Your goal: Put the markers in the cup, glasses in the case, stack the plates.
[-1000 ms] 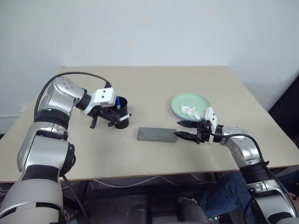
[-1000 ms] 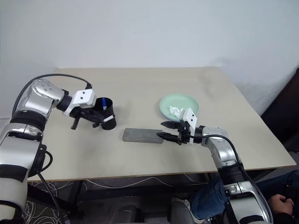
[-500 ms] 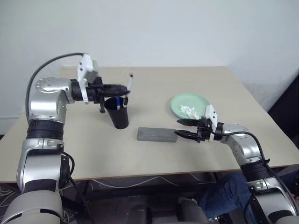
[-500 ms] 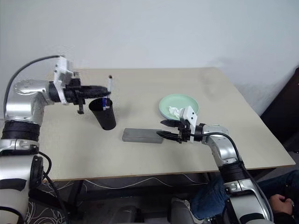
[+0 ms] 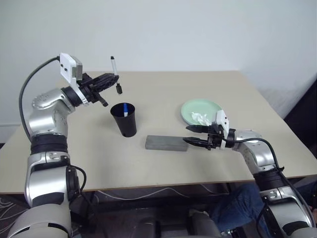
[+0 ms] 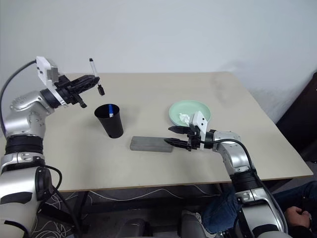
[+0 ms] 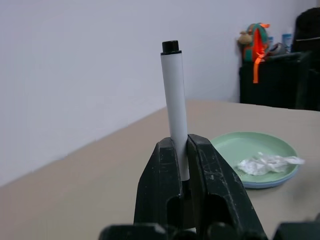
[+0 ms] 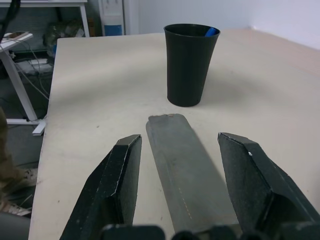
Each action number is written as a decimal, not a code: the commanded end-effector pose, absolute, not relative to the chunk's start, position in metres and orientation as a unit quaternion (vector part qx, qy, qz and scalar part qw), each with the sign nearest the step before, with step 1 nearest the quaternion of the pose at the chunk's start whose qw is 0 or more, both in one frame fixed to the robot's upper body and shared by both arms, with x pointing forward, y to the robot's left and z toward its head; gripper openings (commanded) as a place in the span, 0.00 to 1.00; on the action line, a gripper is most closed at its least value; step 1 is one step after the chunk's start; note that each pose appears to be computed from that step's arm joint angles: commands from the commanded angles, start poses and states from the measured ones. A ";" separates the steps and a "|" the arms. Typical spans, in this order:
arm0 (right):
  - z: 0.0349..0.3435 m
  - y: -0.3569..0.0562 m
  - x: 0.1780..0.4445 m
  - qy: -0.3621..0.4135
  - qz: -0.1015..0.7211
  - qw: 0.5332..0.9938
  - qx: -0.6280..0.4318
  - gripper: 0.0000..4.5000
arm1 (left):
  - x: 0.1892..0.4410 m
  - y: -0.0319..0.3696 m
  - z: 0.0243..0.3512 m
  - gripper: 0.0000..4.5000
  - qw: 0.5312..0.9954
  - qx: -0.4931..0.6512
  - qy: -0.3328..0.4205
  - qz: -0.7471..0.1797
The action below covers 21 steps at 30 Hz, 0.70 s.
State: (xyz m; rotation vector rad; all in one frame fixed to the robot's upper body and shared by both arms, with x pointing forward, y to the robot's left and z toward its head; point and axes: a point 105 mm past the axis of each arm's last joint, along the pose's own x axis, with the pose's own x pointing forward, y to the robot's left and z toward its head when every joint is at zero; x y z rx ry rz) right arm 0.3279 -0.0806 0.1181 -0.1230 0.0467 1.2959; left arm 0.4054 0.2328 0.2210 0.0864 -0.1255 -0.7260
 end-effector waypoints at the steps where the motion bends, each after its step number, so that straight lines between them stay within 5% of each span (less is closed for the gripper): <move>1: 0.135 -0.079 0.332 -0.011 0.602 0.795 -0.068 0.59 | 0.414 0.235 0.228 0.01 0.937 0.042 -0.078 -0.337; 11: 0.133 -0.083 0.330 -0.012 0.593 0.802 -0.067 0.59 | 0.422 0.228 0.208 0.01 0.938 0.028 -0.050 -0.343; 20: 0.133 -0.082 0.330 -0.011 0.594 0.802 -0.068 0.59 | 0.422 0.226 0.205 0.71 0.937 0.026 -0.053 -0.344; 21: 0.133 -0.082 0.330 -0.011 0.594 0.801 -0.068 0.59 | 0.422 0.227 0.205 0.71 0.938 0.028 -0.053 -0.343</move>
